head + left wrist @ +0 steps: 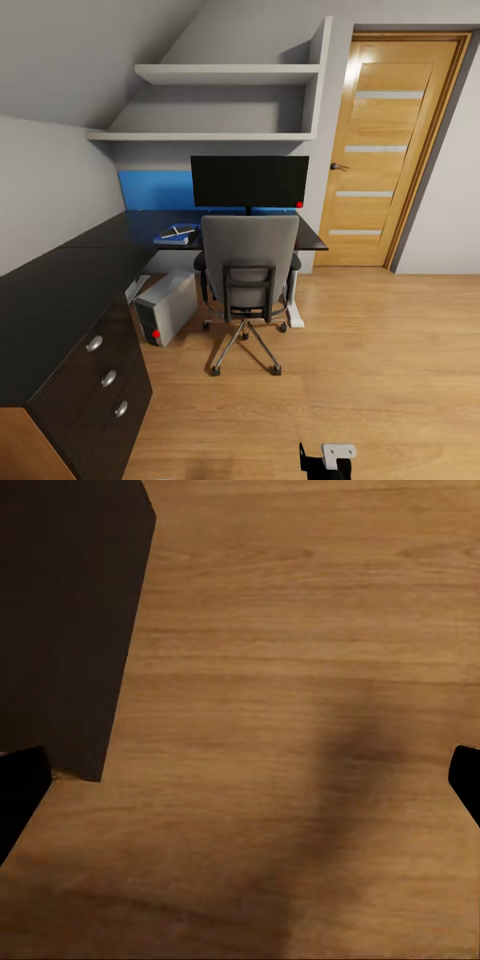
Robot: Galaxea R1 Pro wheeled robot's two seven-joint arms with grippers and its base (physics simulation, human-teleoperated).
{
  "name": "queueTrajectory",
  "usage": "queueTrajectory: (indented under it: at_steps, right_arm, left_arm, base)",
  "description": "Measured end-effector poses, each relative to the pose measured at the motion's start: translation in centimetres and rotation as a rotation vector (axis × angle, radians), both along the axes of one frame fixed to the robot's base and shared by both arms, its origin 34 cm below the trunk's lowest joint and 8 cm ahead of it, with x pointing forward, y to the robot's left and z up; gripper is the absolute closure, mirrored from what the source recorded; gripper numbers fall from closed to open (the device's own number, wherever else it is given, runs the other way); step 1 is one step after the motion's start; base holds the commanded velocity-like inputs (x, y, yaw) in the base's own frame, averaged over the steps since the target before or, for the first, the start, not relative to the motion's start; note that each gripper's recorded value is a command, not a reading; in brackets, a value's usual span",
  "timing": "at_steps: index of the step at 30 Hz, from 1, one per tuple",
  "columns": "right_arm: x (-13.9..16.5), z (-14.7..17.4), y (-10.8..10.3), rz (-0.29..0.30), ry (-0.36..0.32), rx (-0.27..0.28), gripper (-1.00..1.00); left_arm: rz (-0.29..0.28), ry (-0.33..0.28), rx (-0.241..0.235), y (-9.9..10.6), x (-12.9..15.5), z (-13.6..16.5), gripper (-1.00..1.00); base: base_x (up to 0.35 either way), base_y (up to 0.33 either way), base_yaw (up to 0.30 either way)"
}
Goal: In the bedroom, organize the workspace by keeping the computer under the desk, ensuring the monitor is on the desk, placing the keyboard on the desk next to the monitor, placing the mouse on the desk next to the keyboard, moving the folder from the swivel chair onto the desk next to the mouse, stacking the notebook on top of the folder with the pen on top of the notebook, and positioning the swivel chair next to the desk.
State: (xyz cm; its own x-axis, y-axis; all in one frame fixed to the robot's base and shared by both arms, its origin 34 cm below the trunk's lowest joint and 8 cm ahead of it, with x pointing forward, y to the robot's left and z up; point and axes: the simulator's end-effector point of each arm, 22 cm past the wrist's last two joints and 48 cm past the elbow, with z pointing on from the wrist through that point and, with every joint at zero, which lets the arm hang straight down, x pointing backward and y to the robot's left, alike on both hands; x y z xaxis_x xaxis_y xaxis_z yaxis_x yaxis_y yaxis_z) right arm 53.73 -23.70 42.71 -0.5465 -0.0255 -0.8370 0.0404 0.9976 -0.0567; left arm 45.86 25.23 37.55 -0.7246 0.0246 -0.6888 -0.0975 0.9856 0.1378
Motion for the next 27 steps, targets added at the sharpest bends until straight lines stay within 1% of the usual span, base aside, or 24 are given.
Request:
queueTrajectory:
  at_steps: [5, 6, 12, 14, 18, 20, 21, 22, 24, 27]
  right_arm:
    - [-0.6, 0.6, -0.1, -0.002, 0.013, -0.002, -1.00]
    - [-0.9, 0.6, -0.2, -0.003, 0.018, -0.003, -1.00]
    - [-1.3, 1.4, -0.2, -0.002, 0.029, -0.004, -1.00]
    - [-1.3, 1.8, -0.2, -0.002, 0.030, -0.004, -1.00]
    - [-1.3, 2.5, -0.2, -0.002, 0.032, -0.004, -1.00]
    - [-1.3, 2.9, -0.2, -0.002, 0.033, -0.004, -1.00]
    - [-1.3, 3.1, -0.2, -0.002, 0.033, -0.004, -1.00]
    - [-1.3, 3.3, -0.2, -0.002, 0.033, -0.004, -1.00]
    - [-1.2, 3.7, -0.2, -0.002, 0.033, -0.004, -1.00]
    - [-1.2, 4.3, -0.2, -0.002, 0.034, -0.004, -1.00]
  left_arm:
    - [0.005, 0.004, 0.011, 1.1, -1.8, 0.4, -1.00]
    - [0.008, 0.012, 0.013, 1.3, -2.8, 0.3, -1.00]
    - [0.008, 0.047, 0.017, 1.8, -6.2, 0.4, -1.00]
    - [0.010, 0.051, 0.022, 2.3, -7.3, 0.6, -1.00]
    - [0.015, 0.041, 0.037, 3.7, -9.4, 1.2, -1.00]
    - [0.017, 0.035, 0.048, 4.6, -10.4, 1.6, -1.00]
    - [0.023, 0.032, 0.058, 5.6, -11.1, 1.9, -1.00]
    - [0.022, 0.032, 0.062, 5.9, -11.4, 2.1, -1.00]
    - [0.034, 0.031, 0.066, 6.6, -11.9, 2.5, -1.00]
    - [0.066, 0.029, 0.068, 7.4, -12.3, 3.1, -1.00]
  base:
    - [0.000, 0.000, 0.000]
    - [0.000, 0.000, 0.000]
    - [0.000, 0.000, 0.000]
    - [0.000, 0.000, 0.000]
    - [0.000, 0.000, 0.000]
    - [0.000, 0.000, 0.000]
    - [0.000, 0.000, 0.000]
    - [0.000, 0.000, 0.000]
    - [0.000, 0.000, 0.000]
    - [0.000, 0.000, 0.000]
